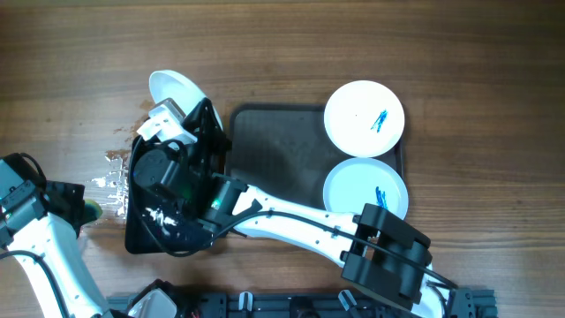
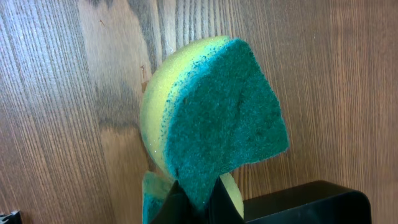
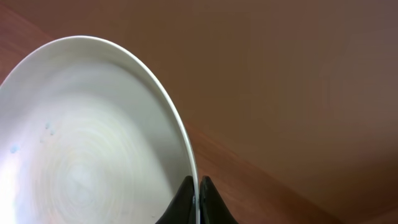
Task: Clean dirty plates on tray and stack at the side
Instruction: 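Hold the scrubbed plate tilted over the black basin with the right gripper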
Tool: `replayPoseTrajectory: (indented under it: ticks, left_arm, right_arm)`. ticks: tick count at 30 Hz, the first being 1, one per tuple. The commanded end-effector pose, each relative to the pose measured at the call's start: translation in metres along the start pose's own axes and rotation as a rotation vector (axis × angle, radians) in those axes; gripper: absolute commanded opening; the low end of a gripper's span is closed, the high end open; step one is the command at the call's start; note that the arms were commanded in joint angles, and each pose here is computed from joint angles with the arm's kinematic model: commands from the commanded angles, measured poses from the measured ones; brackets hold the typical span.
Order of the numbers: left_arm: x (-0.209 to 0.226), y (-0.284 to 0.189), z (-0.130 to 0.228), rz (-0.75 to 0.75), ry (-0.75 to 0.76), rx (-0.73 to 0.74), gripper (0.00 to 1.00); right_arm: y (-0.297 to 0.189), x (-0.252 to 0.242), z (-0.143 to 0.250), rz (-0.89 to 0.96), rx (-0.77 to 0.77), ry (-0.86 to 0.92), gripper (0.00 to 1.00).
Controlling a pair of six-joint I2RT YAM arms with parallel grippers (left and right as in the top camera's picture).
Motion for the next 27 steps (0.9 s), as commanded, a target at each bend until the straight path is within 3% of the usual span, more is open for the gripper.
replayPoseTrajectory:
  ticks: [1,3,6,12,21,27]
  left_arm:
    - [-0.005,-0.005,-0.006,0.024,0.009,-0.012,0.04]
    - [-0.005,-0.005,-0.006,0.024,0.009,-0.013,0.04]
    - [-0.004,-0.005,-0.006,0.022,0.009,-0.011,0.04]
    - [-0.005,-0.005,-0.005,0.029,0.009,-0.005,0.04]
    - [-0.005,-0.005,-0.005,0.03,0.009,-0.003,0.04]
    - [-0.006,-0.005,-0.005,0.031,0.01,-0.002,0.04]
  right_arm:
    - [0.002,0.007,0.007,-0.014,0.004,-0.036,0.04]
    - [0.002,0.014,0.008,-0.071,-0.001,-0.046,0.04]
    - [-0.004,0.046,0.023,-0.347,0.011,-0.138,0.04]
    - [0.011,0.059,0.07,-0.632,0.299,0.094,0.04]
    - [0.063,0.031,0.095,-0.65,0.496,0.351,0.04]
    - [0.094,-0.003,0.093,-0.763,0.563,0.447,0.04]
Point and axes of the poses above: each gripper's point midway between its finger pads, its own y axis out along the fingers, its own x axis along the line the jaws close on, z = x × y, the point moved 6 cm from there along -y, back along the fingers
